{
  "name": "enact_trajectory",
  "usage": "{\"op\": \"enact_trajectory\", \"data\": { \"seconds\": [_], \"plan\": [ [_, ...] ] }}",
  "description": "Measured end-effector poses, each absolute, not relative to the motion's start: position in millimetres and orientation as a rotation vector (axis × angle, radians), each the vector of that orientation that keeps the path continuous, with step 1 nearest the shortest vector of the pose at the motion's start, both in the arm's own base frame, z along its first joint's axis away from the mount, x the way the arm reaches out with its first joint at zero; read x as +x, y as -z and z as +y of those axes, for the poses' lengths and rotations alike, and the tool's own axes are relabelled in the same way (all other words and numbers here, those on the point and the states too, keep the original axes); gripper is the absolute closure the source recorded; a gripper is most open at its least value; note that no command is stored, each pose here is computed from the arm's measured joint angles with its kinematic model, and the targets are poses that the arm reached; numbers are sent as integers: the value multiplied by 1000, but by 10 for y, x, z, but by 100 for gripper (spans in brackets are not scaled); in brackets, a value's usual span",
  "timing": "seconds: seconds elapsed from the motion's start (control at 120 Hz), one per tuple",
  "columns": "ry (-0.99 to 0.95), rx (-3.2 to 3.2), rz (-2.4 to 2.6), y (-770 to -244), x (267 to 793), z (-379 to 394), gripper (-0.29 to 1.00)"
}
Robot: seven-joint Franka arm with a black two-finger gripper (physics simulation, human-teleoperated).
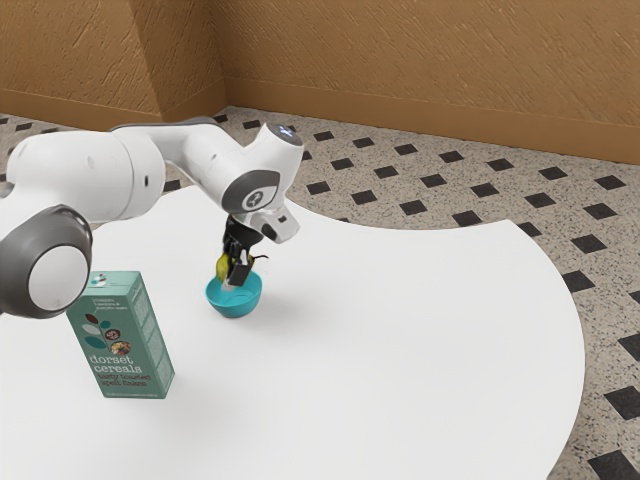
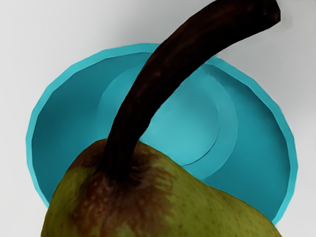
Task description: Place the pear in the bowl.
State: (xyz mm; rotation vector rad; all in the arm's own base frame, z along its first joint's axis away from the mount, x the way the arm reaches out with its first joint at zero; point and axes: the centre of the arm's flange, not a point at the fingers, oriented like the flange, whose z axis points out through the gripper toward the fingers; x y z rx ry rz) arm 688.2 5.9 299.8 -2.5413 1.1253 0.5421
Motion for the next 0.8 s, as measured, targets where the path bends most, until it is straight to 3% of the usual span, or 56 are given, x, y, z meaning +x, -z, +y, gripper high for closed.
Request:
{"op": "enact_trajectory", "data": {
  "seconds": [0.15, 0.317, 0.45, 0.608, 0.8],
  "plan": [
    [-557, -2552, 1133, -2996, 6865, 57, 16],
    [-550, -2555, 1141, -3103, 6855, 28, 7],
    [-365, -2596, 1118, -4185, 6687, -241, 4],
    [-117, -2747, 1017, -5583, 5893, -484, 2],
    [-85, -2942, 870, -5786, 5657, -462, 1]
  ]
}}
